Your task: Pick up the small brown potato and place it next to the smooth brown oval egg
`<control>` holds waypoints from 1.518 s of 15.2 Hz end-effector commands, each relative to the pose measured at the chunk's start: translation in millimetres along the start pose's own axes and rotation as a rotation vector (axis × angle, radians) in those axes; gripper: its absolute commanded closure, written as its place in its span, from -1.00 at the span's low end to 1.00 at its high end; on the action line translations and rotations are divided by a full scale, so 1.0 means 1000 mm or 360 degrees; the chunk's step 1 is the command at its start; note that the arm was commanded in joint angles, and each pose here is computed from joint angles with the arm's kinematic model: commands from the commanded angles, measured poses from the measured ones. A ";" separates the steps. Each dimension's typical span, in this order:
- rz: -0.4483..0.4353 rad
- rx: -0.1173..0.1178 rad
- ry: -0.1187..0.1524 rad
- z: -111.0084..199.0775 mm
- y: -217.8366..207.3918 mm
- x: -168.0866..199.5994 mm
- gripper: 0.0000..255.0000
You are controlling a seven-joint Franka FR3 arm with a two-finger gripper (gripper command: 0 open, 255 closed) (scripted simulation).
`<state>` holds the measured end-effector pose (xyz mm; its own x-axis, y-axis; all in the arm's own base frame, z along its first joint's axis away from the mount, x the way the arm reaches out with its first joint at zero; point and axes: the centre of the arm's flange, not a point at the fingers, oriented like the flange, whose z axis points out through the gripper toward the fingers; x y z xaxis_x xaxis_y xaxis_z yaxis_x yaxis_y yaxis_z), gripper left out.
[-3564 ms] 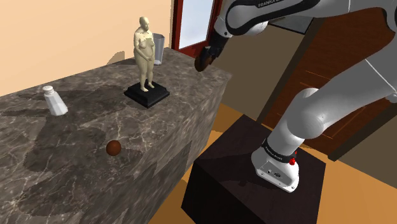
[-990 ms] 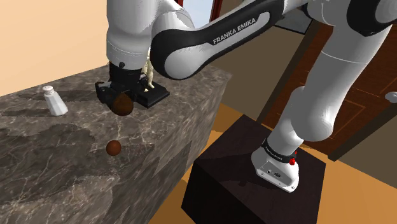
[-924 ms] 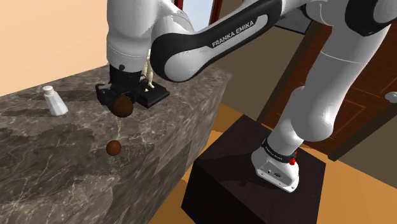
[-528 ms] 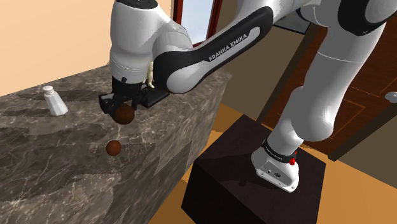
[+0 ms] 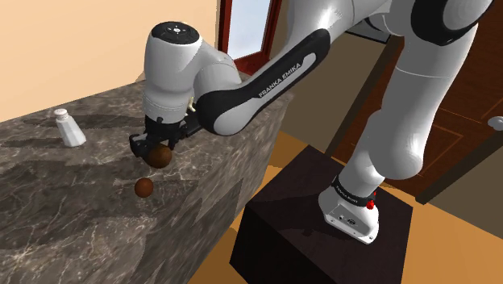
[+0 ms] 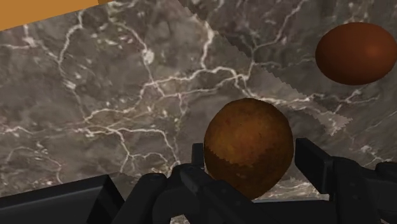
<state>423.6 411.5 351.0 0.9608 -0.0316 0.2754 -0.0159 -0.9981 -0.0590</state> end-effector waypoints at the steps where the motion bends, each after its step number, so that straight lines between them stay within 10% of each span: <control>1: 0.0000 0.0001 0.0001 0.010 0.000 -0.003 1.00; 11: 0.0000 0.0001 0.0001 0.023 0.001 -0.007 1.00; 12: 0.0000 0.0001 0.0000 0.023 0.003 -0.007 -1.00; 23: 0.0000 0.0001 0.0001 -0.027 0.001 -0.007 -1.00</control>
<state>410.9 409.4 372.4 0.9605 -0.0314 0.2765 -0.0155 -0.9981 -0.0597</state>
